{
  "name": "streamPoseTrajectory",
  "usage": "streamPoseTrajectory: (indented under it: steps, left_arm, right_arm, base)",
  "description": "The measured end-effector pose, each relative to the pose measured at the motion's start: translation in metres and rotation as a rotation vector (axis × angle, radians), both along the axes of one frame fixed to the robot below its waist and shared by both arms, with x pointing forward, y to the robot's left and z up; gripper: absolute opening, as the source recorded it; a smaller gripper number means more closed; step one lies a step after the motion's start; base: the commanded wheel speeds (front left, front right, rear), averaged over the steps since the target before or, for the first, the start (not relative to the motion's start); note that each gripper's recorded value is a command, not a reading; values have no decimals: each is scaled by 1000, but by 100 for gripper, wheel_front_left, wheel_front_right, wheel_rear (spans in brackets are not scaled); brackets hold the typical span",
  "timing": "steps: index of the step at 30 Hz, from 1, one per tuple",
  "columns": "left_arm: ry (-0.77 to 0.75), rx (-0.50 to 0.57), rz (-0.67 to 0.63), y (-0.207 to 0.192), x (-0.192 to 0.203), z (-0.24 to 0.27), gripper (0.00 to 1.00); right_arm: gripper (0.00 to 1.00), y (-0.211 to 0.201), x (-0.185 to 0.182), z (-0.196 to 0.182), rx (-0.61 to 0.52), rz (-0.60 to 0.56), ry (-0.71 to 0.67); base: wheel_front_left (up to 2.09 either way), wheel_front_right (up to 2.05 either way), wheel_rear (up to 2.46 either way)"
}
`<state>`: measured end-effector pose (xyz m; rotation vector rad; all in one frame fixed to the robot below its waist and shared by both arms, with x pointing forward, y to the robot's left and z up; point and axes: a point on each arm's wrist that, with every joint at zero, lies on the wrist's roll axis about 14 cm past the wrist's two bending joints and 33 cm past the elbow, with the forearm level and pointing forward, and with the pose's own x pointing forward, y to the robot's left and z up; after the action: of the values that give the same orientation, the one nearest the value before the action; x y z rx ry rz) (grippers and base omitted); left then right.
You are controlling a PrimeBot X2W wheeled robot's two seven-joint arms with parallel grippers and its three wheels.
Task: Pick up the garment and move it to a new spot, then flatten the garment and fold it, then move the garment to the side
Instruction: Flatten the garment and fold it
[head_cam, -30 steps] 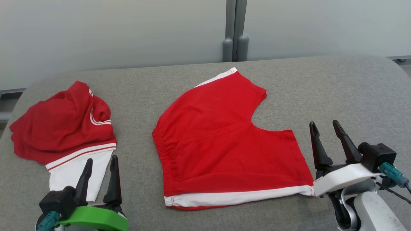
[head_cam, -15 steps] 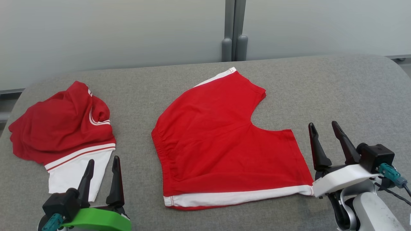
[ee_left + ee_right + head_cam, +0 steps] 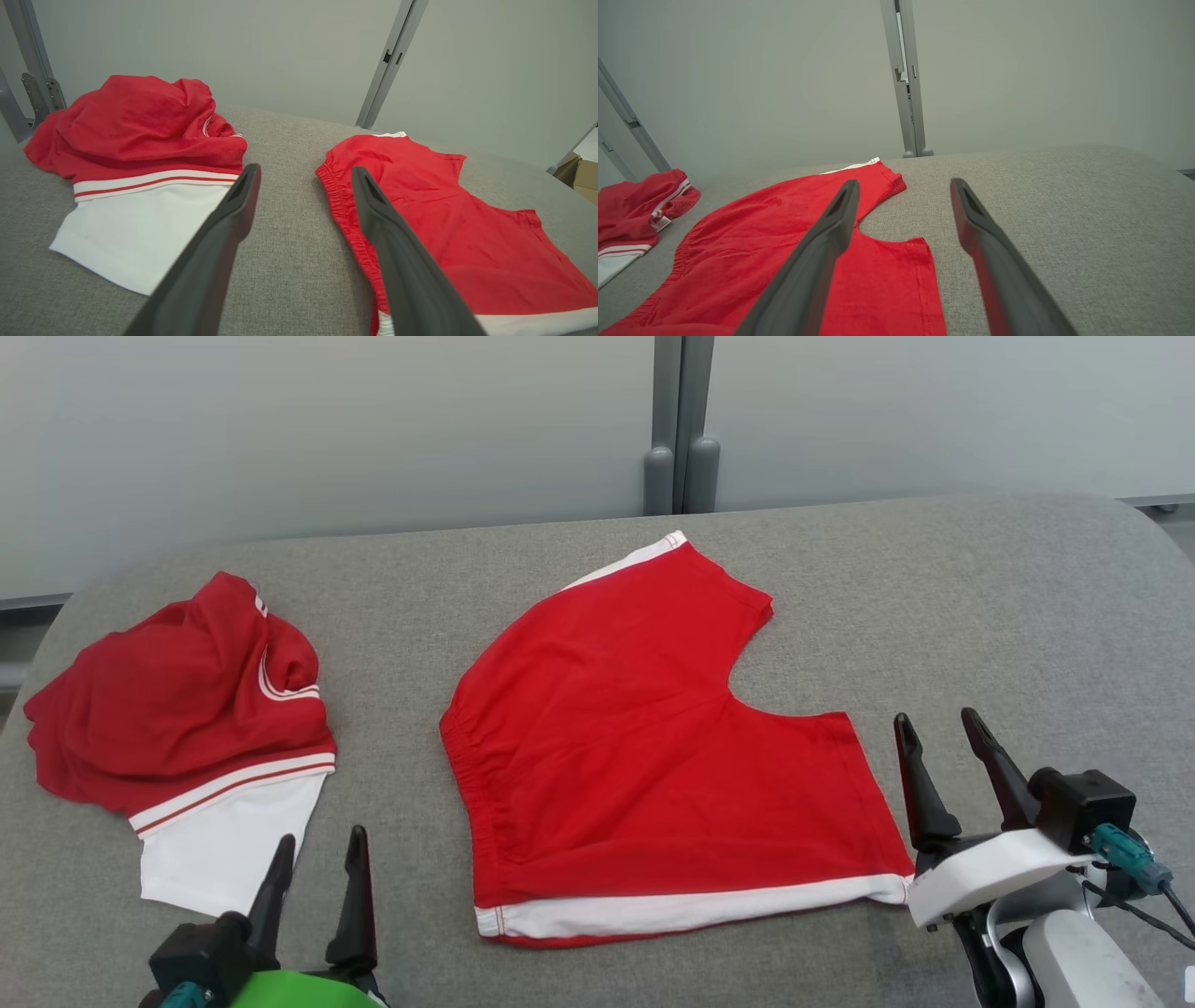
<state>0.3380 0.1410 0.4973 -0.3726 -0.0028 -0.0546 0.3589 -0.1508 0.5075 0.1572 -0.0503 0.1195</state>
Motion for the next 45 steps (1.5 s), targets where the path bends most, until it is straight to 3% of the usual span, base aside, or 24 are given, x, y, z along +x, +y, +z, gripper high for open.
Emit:
streamPoseTrajectory:
  steps: [11, 21, 34, 36, 37, 40, 41, 42, 45]
  left_arm:
    - [158, -18, -147, -38, -25, -48, 100]
    - [292, -25, -314, -76, -41, -84, 100]
    - [330, -22, -386, -95, -24, -98, 100]
    - [333, -23, -401, -98, -24, -99, 87]
    - [330, -23, -409, -100, -22, -98, 51]
    - [316, -25, -416, -103, -20, -96, 18]
    - [314, -27, -419, -103, -20, -95, 18]
    - [307, -28, -424, -105, -19, -94, 0]
    - [291, -27, -419, -104, -15, -90, 0]
  right_arm:
    - [100, 0, -25, -56, -58, 51, 179]
    - [100, -2, -33, -83, -65, 68, 267]
    - [100, -15, -45, -114, -59, 41, 379]
    - [100, -18, -48, -119, -58, 36, 399]
    - [100, -19, -49, -122, -59, 37, 407]
    - [100, -21, -53, -129, -65, 36, 435]
    - [100, -22, -55, -134, -67, 40, 451]
    - [100, -22, -56, -135, -62, 42, 458]
    - [100, -19, -57, -139, -63, 56, 471]
  base:
    - [0, 0, 0]
    - [0, 0, 0]
    - [0, 0, 0]
    - [0, 0, 0]
    - [0, 0, 0]
    - [0, 0, 0]
    - [0, 0, 0]
    - [0, 0, 0]
    - [0, 0, 0]
